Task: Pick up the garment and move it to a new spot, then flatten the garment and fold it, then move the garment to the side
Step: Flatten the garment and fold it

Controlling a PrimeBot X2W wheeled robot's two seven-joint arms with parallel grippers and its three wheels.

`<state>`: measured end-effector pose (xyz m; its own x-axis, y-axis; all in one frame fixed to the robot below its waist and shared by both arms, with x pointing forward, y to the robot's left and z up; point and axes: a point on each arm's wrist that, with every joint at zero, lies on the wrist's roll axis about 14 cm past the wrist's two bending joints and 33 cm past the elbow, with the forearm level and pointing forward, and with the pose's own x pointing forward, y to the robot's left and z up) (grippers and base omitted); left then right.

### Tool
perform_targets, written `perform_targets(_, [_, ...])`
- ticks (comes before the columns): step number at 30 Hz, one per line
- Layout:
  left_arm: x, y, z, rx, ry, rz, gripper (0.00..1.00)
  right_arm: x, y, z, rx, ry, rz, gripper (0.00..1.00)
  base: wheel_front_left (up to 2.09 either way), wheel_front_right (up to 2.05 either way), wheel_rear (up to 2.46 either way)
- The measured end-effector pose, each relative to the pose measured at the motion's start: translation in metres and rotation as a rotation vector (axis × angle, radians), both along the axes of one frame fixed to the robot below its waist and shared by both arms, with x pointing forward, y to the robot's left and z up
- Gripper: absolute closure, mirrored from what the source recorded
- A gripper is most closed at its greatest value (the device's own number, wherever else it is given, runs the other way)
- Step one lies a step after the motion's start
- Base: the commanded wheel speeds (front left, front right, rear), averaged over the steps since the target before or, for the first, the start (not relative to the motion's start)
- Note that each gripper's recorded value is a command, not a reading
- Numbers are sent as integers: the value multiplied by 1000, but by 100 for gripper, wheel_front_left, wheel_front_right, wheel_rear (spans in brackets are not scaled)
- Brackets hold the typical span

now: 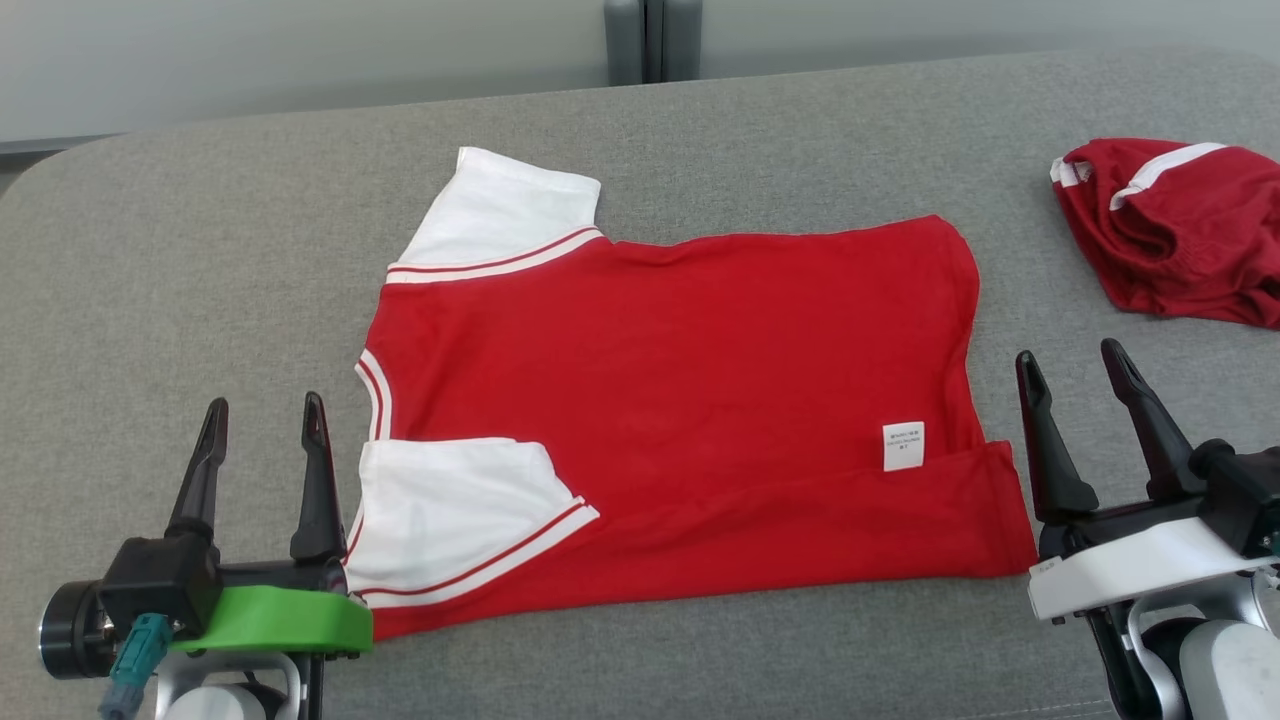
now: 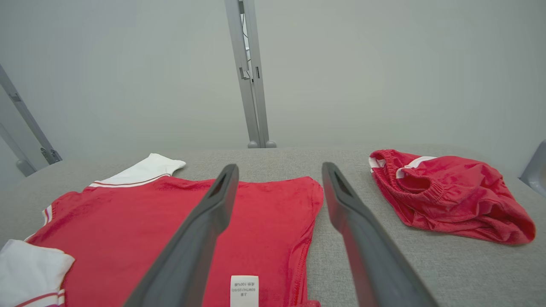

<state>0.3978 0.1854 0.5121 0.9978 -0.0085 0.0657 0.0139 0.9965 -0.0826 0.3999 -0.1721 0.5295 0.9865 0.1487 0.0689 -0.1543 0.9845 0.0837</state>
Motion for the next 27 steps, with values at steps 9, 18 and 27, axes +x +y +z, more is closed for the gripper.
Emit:
perform_targets(9, [3, 2, -9, -9, 45, 2, 0, 2, 1, -2, 14, 22, -7, 0, 0, 0, 0])
perform_targets(18, [75, -26, 20, 17, 32, -161, 0, 19, 8, -5, 32, 15, 9, 0, 0, 0, 0])
perform_targets(27, [167, -64, -4, 16, 151, -293, 0, 45, 11, -29, 65, 33, 4, 0, 0, 0, 0])
